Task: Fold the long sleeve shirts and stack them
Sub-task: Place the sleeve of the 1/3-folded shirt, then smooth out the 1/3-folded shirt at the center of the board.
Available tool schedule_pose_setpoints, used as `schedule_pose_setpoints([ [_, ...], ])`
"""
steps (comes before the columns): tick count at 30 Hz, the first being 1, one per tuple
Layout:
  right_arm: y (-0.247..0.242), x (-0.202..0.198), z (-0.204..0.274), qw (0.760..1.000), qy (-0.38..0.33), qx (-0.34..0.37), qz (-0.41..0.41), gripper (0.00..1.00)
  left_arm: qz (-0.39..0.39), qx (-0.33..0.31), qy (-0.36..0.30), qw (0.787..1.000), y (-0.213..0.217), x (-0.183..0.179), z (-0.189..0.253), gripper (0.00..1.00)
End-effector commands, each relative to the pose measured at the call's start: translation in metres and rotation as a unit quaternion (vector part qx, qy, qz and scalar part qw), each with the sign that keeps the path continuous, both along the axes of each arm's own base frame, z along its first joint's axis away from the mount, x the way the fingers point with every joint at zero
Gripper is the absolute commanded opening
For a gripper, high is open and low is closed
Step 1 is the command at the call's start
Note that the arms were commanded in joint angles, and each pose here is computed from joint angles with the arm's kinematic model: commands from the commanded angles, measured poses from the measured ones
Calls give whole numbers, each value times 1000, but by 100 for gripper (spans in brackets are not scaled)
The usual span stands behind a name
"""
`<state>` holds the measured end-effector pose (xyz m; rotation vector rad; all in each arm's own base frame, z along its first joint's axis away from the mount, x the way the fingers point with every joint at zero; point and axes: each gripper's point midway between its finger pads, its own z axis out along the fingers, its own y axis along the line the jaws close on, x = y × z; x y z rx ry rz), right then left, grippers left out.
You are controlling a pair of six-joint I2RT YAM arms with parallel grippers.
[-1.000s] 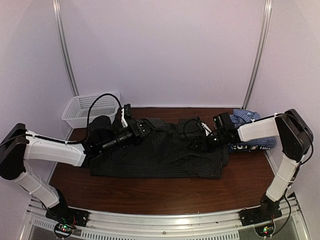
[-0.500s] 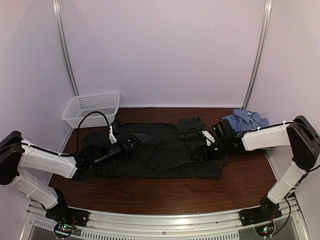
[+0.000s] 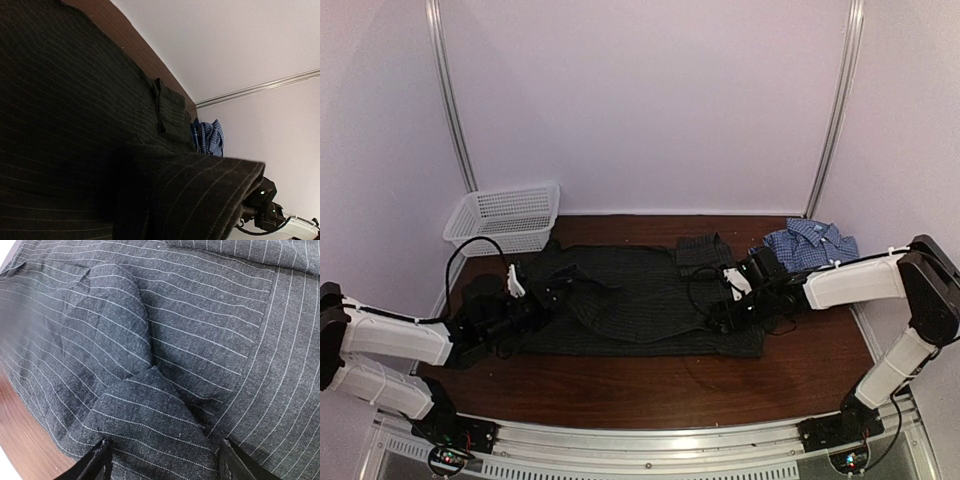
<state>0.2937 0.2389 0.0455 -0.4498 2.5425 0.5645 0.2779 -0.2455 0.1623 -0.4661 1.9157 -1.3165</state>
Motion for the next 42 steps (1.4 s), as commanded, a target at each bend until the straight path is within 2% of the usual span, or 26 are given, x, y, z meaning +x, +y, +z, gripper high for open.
schedule_pose_setpoints([
  [1, -2, -2, -8, 1000, -5, -22, -4, 73, 2, 49, 13, 999, 15, -7, -26, 22],
  [7, 2, -4, -11, 1000, 0, -23, -1, 73, 18, 95, 31, 995, 36, -11, -58, 30],
  [12, 3, -6, -11, 1000, 0, -24, 1, 72, 13, 151, 23, 988, 49, -6, -74, 42],
  [22, 4, -10, -14, 1000, 4, -27, 2, 72, -27, 171, 34, 984, 46, -7, -93, 57],
  [27, 5, -12, -16, 1000, 6, -28, 5, 72, -18, 224, 24, 974, 58, 1, -91, 59],
  [35, 8, -12, -19, 999, 8, -30, 8, 72, -24, 323, 28, 946, 84, 22, -97, 59],
  [42, 8, -11, -18, 999, 6, -34, 10, 71, -51, 356, 60, 931, 84, 31, -119, 59],
])
